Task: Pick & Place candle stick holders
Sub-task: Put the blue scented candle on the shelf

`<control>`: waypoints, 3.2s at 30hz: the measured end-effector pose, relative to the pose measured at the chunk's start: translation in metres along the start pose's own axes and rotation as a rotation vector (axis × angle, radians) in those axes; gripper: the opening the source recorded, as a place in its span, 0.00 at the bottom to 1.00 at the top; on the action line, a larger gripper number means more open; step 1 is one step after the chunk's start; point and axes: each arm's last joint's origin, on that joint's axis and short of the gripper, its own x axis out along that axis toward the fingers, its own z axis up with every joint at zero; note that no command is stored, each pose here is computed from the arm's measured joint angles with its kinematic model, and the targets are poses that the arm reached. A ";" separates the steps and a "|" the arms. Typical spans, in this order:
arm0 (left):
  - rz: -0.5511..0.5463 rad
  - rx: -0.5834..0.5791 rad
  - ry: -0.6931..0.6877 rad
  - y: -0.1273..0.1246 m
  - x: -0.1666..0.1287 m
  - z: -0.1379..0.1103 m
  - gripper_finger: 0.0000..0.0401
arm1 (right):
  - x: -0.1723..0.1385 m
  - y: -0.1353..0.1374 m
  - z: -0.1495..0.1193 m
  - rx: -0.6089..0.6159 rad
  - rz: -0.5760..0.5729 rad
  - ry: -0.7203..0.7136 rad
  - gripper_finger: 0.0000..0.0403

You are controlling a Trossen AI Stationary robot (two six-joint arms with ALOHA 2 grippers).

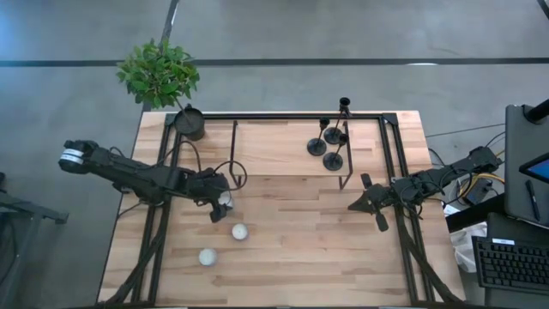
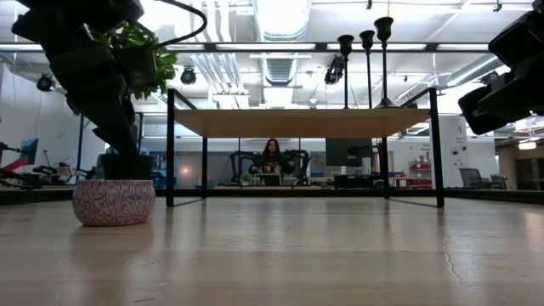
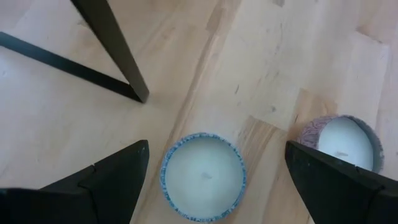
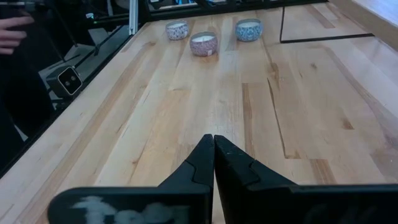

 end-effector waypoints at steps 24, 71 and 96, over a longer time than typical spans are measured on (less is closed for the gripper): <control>-0.033 0.020 0.133 0.007 0.006 -0.008 0.99 | 0.000 0.000 0.000 0.000 0.000 0.000 0.02; 0.027 0.084 0.194 0.001 0.048 -0.009 0.72 | 0.000 0.000 0.000 0.000 0.000 0.000 0.02; 0.002 0.047 0.135 0.006 0.012 -0.006 0.71 | 0.000 0.000 0.000 0.000 0.000 0.000 0.02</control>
